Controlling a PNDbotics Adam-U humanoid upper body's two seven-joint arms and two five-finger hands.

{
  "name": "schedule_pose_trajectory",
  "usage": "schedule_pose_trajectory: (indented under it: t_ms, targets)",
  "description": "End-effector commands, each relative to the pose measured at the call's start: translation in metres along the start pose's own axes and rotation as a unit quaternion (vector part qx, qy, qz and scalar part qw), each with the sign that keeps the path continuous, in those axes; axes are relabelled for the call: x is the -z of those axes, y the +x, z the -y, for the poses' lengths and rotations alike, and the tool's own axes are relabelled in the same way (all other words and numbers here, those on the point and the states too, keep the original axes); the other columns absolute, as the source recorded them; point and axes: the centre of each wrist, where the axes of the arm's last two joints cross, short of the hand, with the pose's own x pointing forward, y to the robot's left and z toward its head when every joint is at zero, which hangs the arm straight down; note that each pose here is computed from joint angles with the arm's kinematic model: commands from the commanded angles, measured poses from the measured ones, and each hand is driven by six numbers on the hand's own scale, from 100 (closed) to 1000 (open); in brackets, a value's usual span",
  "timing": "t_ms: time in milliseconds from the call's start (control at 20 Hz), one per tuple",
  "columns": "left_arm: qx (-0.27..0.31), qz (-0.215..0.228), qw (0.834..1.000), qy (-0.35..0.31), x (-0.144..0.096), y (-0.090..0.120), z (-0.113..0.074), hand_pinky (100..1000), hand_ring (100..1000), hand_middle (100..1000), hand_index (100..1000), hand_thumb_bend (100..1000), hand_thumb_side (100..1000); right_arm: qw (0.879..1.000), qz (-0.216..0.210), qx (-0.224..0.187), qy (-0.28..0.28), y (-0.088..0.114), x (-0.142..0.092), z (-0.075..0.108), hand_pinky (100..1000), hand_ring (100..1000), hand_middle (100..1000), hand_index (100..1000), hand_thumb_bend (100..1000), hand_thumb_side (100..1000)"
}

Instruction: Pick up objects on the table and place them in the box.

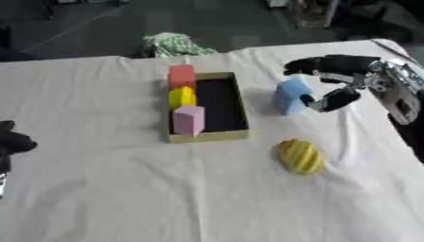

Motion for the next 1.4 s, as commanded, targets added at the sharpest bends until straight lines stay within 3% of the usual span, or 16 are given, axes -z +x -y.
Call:
schedule_pose_trajectory:
  t_ms: [50,1000,1400]
  targets:
    - [0.005,0.014,1.000,-0.003,0.004,0.008,-0.007,742,651,600,803,100,532,1.000,-0.016,-0.023,-0.013,-0.011,-0.006,0.007,911,1000,1000,1000,100,314]
    - [0.003,0.010,1.000,-0.002,0.003,0.007,-0.005,742,648,597,804,100,537,0.999,-0.016,-0.013,-0.033,-0.011,0.000,-0.007,905,1000,1000,1000,100,272]
    - [0.001,0.008,1.000,-0.003,0.002,0.006,-0.004,743,648,597,804,100,540,0.998,-0.009,0.029,-0.058,-0.011,0.007,-0.012,895,996,976,1000,100,218]
